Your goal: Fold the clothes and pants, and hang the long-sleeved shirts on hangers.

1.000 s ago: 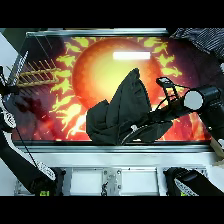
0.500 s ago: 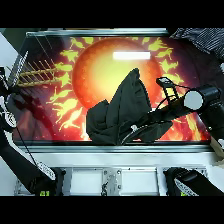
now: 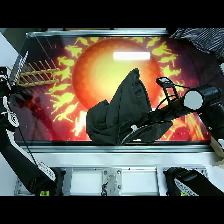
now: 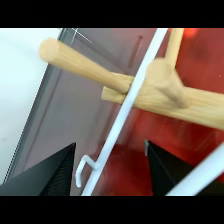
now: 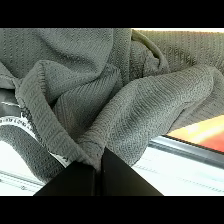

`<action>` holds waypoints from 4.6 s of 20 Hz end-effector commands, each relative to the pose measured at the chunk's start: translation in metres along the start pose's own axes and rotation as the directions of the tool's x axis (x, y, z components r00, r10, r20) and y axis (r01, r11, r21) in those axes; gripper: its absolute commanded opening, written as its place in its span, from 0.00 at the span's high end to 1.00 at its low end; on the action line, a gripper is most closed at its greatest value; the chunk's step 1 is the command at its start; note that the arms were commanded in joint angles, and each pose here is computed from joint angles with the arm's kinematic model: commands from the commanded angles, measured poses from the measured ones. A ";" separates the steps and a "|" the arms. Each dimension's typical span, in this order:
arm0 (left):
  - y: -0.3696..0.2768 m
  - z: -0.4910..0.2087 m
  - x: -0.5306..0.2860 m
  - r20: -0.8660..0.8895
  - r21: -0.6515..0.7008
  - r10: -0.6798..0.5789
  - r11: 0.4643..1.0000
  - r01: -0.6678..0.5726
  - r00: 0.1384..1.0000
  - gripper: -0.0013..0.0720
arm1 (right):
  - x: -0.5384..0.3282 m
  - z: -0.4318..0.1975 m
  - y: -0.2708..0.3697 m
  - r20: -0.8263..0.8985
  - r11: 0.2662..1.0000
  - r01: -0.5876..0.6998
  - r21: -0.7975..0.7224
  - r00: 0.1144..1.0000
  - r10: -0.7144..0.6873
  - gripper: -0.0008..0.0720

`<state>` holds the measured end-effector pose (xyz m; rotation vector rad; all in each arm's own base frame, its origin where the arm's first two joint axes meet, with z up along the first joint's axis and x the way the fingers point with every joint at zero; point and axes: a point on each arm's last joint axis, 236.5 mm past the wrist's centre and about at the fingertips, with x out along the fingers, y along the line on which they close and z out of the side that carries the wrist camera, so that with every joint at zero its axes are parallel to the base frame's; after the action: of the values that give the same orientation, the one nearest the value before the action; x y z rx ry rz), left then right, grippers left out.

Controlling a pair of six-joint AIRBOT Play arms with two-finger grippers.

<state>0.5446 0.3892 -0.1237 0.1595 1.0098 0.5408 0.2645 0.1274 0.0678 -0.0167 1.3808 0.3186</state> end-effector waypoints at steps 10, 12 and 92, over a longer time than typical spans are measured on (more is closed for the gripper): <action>-0.009 0.003 -0.002 0.001 0.010 -0.010 1.000 0.010 1.000 0.82 | 0.000 0.000 0.000 0.000 1.000 0.000 0.000 1.000 0.000 0.96; -0.009 0.001 -0.003 -0.009 0.010 -0.010 1.000 0.010 1.000 0.96 | 0.000 0.000 0.000 0.000 1.000 0.000 0.000 1.000 0.000 0.96; -0.313 -0.309 -0.510 -0.651 0.653 -0.692 -0.300 0.695 0.312 0.96 | -0.043 0.019 0.012 0.075 0.999 -0.021 -0.050 0.997 0.025 0.96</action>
<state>0.1839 -0.1638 -0.0138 0.5627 1.0888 -1.3869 0.2705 0.1332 0.0911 -0.0158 1.3343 0.3543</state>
